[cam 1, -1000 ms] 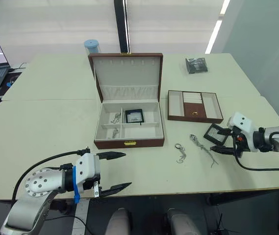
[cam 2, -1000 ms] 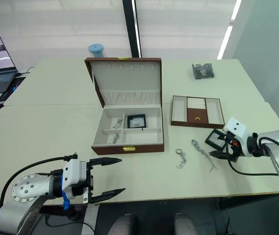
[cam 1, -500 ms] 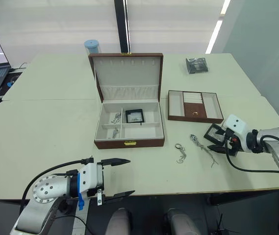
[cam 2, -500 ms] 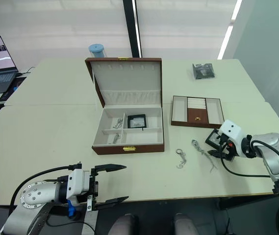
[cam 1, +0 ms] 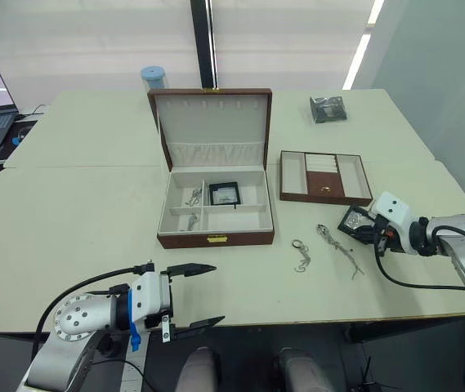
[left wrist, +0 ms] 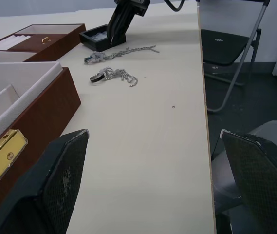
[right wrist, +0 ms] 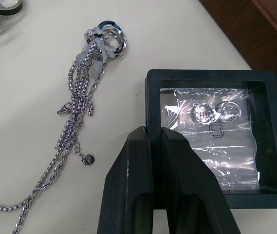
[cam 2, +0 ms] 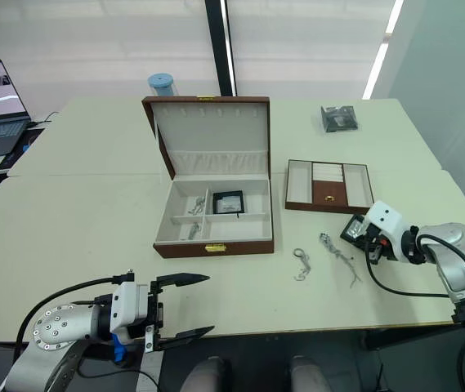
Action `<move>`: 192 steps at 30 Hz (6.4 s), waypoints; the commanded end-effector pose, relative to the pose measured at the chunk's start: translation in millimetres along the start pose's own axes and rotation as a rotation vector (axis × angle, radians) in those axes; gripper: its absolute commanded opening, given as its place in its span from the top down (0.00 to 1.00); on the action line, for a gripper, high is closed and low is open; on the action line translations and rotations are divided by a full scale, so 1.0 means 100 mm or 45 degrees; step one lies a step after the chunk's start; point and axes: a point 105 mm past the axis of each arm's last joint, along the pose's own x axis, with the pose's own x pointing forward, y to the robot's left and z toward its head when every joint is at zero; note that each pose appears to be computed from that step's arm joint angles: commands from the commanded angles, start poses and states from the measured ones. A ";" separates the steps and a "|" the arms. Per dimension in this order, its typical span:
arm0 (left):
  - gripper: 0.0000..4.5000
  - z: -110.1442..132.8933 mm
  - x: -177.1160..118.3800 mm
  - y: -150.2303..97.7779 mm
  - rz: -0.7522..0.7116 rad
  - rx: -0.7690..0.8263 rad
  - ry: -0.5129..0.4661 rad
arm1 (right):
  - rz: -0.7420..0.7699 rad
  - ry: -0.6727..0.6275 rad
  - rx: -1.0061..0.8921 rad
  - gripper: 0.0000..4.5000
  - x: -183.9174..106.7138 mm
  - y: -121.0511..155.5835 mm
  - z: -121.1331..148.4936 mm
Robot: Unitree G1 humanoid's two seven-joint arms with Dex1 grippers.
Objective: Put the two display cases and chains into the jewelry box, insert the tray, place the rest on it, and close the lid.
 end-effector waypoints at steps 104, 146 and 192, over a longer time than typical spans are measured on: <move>0.00 0.01 -1.25 0.70 1.028 -0.332 0.235 | 0.088 -0.798 0.124 0.01 -0.05 -0.06 1.07; 0.00 0.03 -2.04 1.14 1.241 -0.250 0.393 | -0.293 -0.480 0.224 0.01 -0.53 -0.31 -0.11; 0.00 0.10 -0.01 0.07 0.217 -0.007 -0.035 | 0.104 0.096 -0.305 0.01 0.23 -0.69 0.49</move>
